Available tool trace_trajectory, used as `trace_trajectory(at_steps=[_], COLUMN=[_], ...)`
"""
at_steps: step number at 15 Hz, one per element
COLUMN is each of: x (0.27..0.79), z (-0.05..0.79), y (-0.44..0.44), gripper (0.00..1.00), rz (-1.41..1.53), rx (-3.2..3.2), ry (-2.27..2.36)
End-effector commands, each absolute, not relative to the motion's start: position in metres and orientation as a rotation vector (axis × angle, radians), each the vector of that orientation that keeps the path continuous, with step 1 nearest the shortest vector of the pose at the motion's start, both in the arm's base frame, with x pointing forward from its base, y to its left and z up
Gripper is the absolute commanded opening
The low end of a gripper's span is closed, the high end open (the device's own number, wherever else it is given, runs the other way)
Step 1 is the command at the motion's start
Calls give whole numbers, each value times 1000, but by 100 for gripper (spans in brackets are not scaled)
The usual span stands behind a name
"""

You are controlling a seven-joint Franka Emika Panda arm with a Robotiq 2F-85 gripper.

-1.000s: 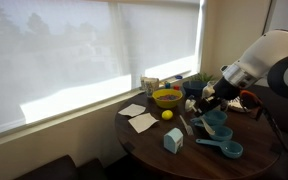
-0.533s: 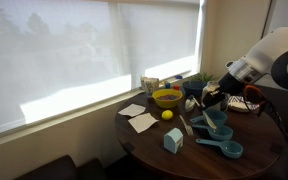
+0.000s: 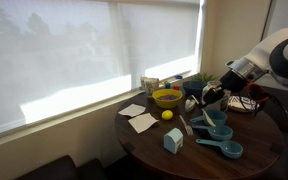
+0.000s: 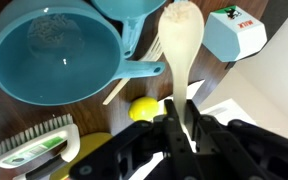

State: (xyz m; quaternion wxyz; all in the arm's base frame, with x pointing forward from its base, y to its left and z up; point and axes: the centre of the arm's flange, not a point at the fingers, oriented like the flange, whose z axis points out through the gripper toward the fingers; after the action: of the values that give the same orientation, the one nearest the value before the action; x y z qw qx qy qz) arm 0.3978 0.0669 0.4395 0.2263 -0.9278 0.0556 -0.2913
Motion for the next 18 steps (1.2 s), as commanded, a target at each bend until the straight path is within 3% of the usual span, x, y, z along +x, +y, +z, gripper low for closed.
trace_trajectory(at_steps=[1,18], x=[381,376], z=[422,406], y=[57,44], gripper=[3,3], rz=[-758,-727], rx=[-2515,-2460], ry=[119,88])
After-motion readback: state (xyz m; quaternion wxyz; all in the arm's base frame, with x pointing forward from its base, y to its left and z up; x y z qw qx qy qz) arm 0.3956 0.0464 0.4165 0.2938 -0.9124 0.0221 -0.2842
